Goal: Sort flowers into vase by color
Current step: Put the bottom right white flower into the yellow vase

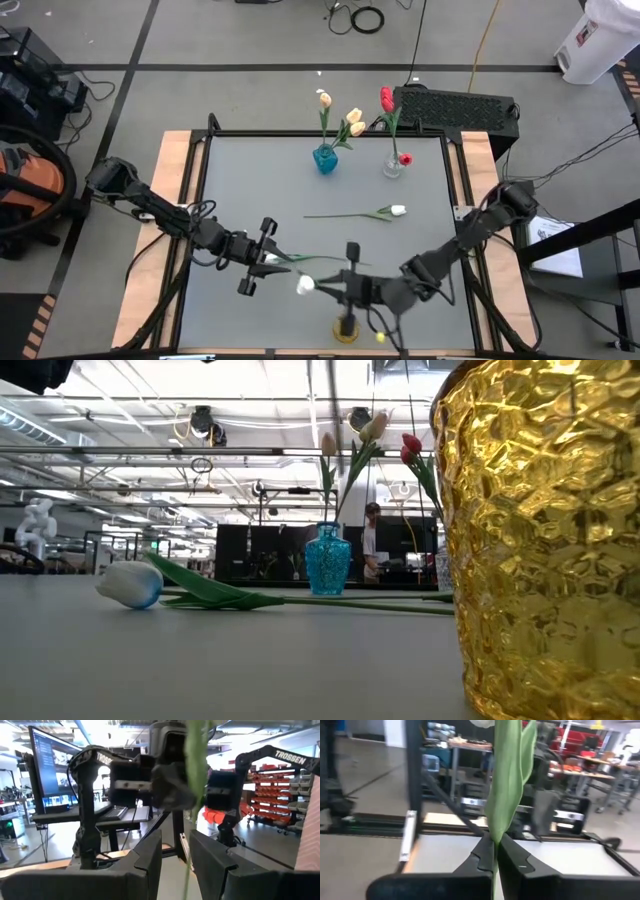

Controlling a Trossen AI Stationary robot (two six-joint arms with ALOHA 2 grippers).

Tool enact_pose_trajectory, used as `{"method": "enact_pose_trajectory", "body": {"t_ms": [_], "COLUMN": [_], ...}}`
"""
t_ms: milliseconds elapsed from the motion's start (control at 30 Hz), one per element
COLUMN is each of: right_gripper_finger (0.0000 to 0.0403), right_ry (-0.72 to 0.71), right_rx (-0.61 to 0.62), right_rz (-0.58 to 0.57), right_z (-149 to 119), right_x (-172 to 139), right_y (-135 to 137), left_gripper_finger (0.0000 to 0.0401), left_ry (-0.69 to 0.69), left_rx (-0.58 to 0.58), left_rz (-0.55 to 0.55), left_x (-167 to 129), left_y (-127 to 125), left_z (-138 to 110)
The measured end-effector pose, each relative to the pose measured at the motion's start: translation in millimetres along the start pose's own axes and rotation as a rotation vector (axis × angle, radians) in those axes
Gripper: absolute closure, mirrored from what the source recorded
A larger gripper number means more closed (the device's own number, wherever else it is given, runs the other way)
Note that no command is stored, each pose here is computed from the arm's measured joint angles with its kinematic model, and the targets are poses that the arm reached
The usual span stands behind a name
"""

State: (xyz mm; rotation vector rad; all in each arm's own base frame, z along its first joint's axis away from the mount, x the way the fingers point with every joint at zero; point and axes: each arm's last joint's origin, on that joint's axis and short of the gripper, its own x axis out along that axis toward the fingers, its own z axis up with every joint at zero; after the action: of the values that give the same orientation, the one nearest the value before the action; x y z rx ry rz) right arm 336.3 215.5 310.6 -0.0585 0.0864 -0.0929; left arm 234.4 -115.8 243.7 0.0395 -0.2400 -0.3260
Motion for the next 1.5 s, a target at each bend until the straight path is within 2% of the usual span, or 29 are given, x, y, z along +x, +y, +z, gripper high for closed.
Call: {"method": "enact_pose_trajectory", "body": {"t_ms": [100, 167, 400, 600, 800, 1000, 1200, 1500], "right_gripper_finger": [0.0403, 0.0403, 0.0403, 0.0403, 0.0403, 0.0403, 0.0403, 0.0403], "right_ry": [-0.019, -0.034, -0.047, -0.061, -0.074, -0.065, -0.091, -0.133], "right_rx": [0.014, 0.012, -0.007, 0.066, 0.124, 0.126, 0.131, 0.191], "right_rz": [0.040, 0.009, -0.322, -0.419, -0.381, -0.240, -0.175, -0.162], "right_z": [6, 9, 14, 13, 11, -1, -1, 7], "right_x": [-16, -29, -76, -100, -115, -109, -91, -90], "right_y": [13, 23, 46, 58, 68, 82, 80, 78], "left_gripper_finger": [0.0294, 0.0294, 0.0294, 0.0294, 0.0294, 0.0294, 0.0294, 0.0294], "left_ry": [0.009, 0.017, 0.065, 0.133, 0.246, 0.245, 0.245, 0.244], "left_rx": [0.000, -0.012, -0.049, -0.060, -0.039, -0.034, -0.042, -0.066], "left_rz": [0.002, 0.004, 0.001, 0.025, 0.018, 0.018, 0.019, 0.022], "left_x": [0, 0, 0, -1, -3, -3, -3, -3], "left_y": [0, 0, 0, 0, -1, -1, -1, -1], "left_z": [-1, -2, -6, -13, -24, -24, -24, -24]}}
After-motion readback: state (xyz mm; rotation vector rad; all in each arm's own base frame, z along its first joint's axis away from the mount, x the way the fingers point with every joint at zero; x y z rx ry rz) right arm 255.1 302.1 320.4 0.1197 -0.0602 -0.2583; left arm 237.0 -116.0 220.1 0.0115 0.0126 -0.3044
